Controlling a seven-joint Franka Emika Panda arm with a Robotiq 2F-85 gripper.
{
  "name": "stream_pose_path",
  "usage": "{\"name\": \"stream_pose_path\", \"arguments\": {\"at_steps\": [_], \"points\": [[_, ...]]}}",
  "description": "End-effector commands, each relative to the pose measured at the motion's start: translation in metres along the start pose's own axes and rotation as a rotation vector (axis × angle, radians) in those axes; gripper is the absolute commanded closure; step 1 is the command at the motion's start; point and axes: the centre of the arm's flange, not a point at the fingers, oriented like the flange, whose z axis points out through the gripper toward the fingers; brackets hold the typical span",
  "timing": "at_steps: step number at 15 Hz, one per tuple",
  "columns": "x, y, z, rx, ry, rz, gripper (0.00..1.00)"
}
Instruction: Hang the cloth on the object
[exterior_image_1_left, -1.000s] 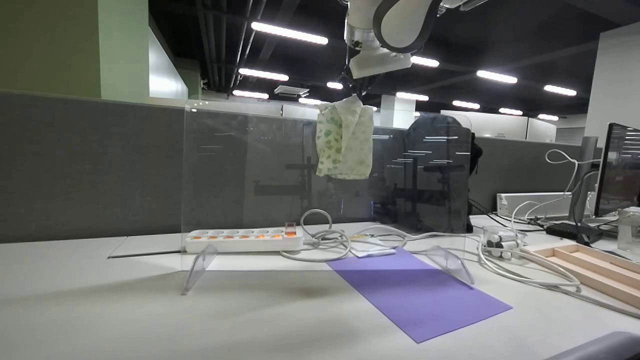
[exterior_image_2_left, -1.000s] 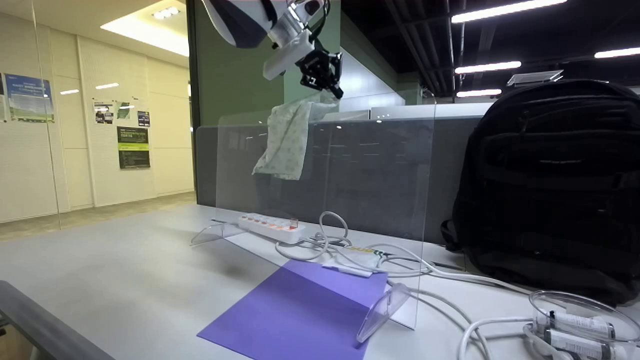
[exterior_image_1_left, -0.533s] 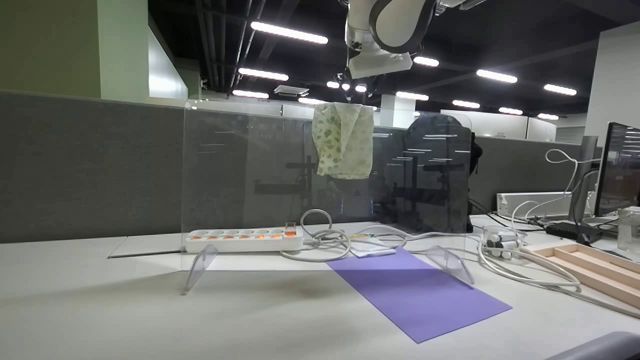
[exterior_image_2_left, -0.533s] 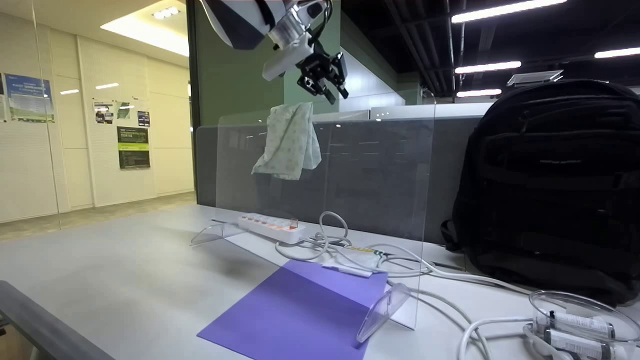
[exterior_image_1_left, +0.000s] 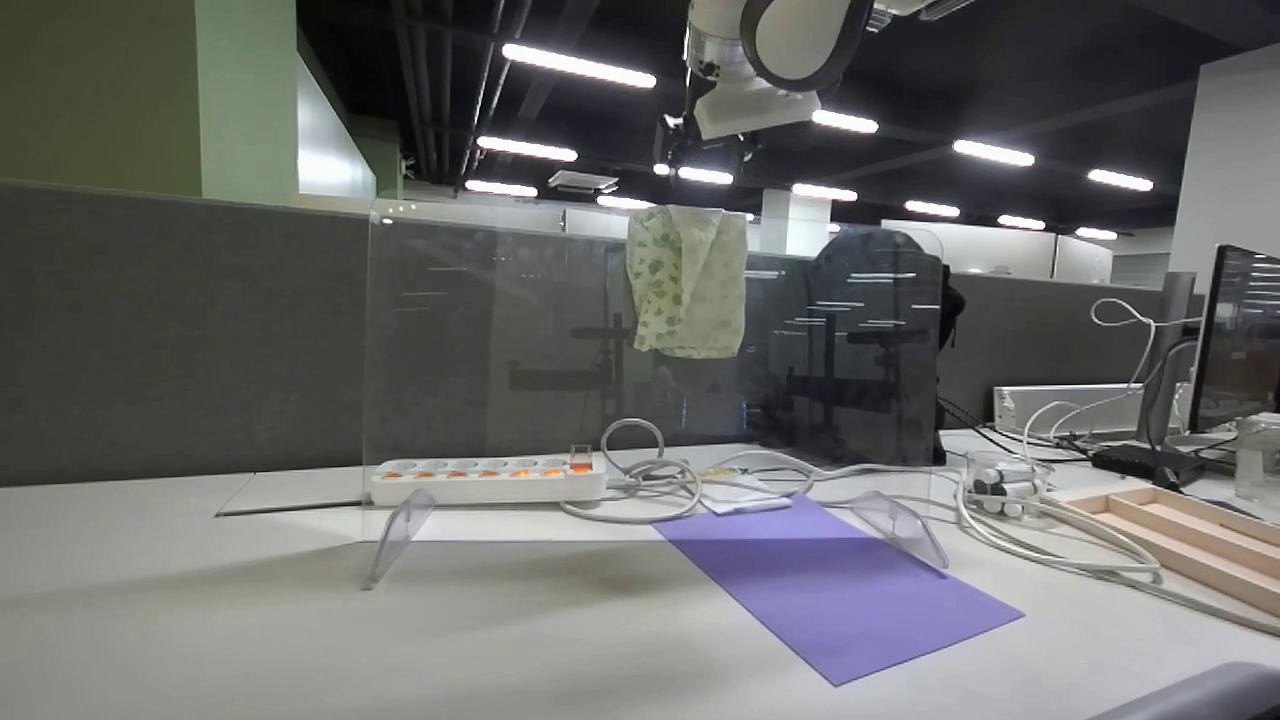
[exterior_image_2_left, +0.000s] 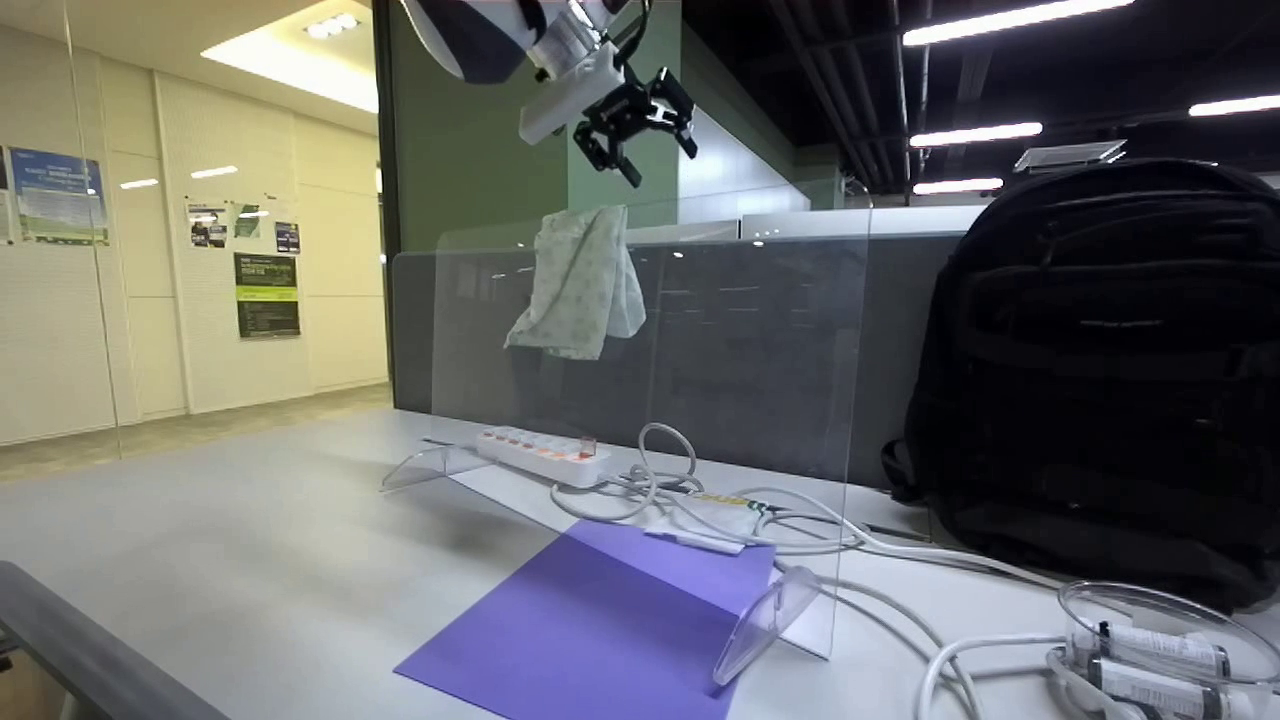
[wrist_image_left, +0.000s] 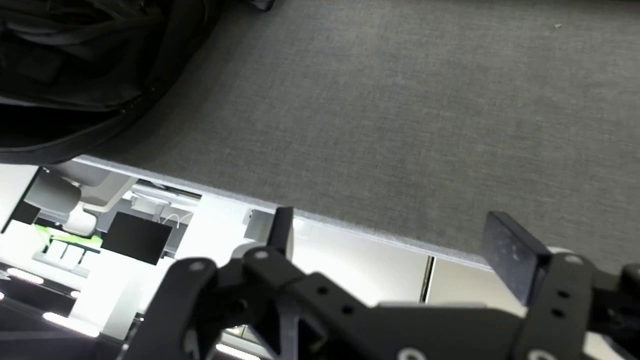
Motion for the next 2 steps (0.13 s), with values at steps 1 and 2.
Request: {"name": "stream_pose_path", "arguments": {"at_steps": [1,2], "points": [[0.0130,-0.0006,-0.0218,0.029,0.066,-0.044,0.00],[0.0148,-0.0008,-0.0253,0.036,0.072,-0.056,0.00]]}}
